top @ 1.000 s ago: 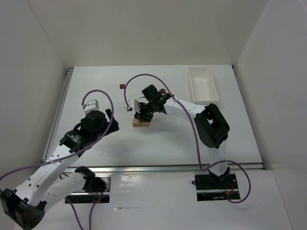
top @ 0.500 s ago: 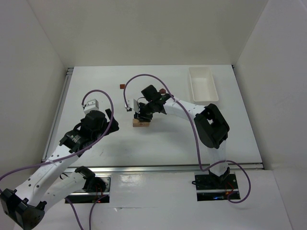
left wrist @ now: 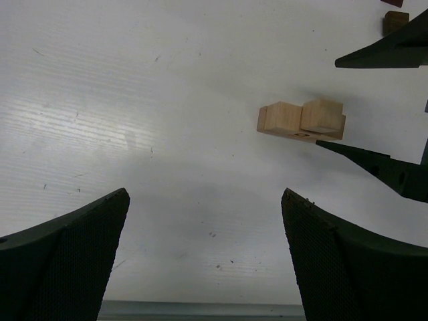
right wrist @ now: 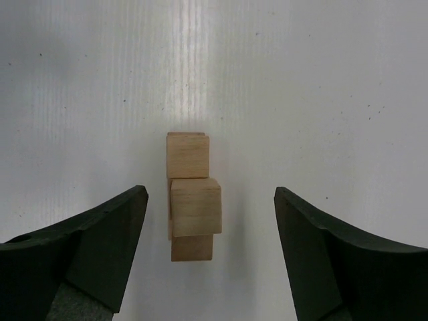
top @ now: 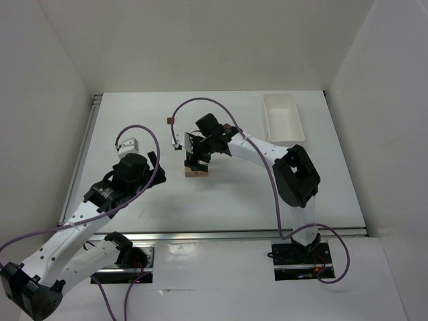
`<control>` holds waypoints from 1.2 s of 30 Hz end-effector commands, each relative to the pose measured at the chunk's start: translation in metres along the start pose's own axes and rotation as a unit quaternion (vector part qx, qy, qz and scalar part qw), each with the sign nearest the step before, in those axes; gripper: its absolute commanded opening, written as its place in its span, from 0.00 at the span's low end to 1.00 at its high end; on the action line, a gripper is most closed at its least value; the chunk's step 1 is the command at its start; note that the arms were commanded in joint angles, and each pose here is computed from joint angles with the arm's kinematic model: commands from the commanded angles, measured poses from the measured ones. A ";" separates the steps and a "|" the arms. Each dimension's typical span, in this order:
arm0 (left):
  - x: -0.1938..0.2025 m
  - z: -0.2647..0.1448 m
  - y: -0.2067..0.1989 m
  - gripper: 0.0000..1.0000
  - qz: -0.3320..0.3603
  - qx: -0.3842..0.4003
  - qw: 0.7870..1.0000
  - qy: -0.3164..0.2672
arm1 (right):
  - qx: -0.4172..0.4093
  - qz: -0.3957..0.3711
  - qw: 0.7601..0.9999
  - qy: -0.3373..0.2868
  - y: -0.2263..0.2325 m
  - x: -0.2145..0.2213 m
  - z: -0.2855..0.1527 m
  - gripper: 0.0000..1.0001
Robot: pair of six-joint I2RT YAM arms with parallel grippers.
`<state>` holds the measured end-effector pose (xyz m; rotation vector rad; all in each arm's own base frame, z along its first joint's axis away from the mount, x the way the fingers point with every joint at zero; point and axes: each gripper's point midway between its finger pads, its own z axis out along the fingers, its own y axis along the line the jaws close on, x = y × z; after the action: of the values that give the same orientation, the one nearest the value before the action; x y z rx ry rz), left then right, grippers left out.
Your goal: Build the wood block tower
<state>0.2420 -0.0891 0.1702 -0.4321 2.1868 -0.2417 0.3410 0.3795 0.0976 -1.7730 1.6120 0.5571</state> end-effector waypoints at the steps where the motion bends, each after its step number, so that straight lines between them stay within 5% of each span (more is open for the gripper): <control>1: -0.035 -0.005 -0.021 1.00 0.005 0.024 0.999 -0.048 | 0.005 -0.032 0.997 -0.070 -0.004 -0.061 -0.032 0.85; 5: -0.056 0.012 -0.036 1.00 0.032 0.007 0.998 -0.052 | 0.018 -0.052 0.994 -0.097 -0.005 -0.079 -0.050 0.99; 10: -0.084 0.064 -0.050 1.00 0.066 -0.006 0.998 -0.016 | 0.083 -0.028 0.988 -0.127 -0.044 -0.081 -0.087 1.00; 15: -0.141 0.137 -0.060 1.00 0.106 0.013 0.994 -0.004 | 0.164 0.057 0.974 -0.144 -0.099 -0.049 -0.122 1.00; 17: -0.130 0.185 -0.058 1.00 0.116 0.035 0.992 0.045 | 0.182 0.113 0.964 -0.156 -0.116 -0.034 -0.139 1.00; 23: -0.177 0.264 -0.059 1.00 0.177 0.038 0.983 0.040 | 0.242 0.219 0.931 -0.165 -0.143 0.014 -0.166 1.00; 28: -0.156 0.335 -0.047 1.00 0.191 0.039 0.977 0.082 | 0.253 0.253 0.918 -0.168 -0.143 0.023 -0.168 1.00; 36: -0.137 0.368 -0.044 1.00 0.207 0.067 0.972 0.092 | 0.259 0.291 0.911 -0.135 -0.145 0.047 -0.152 1.00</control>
<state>0.6115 -0.0798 0.0521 0.0656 2.4077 -0.1666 0.4643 0.2377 0.1754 -0.8271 1.9083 0.5593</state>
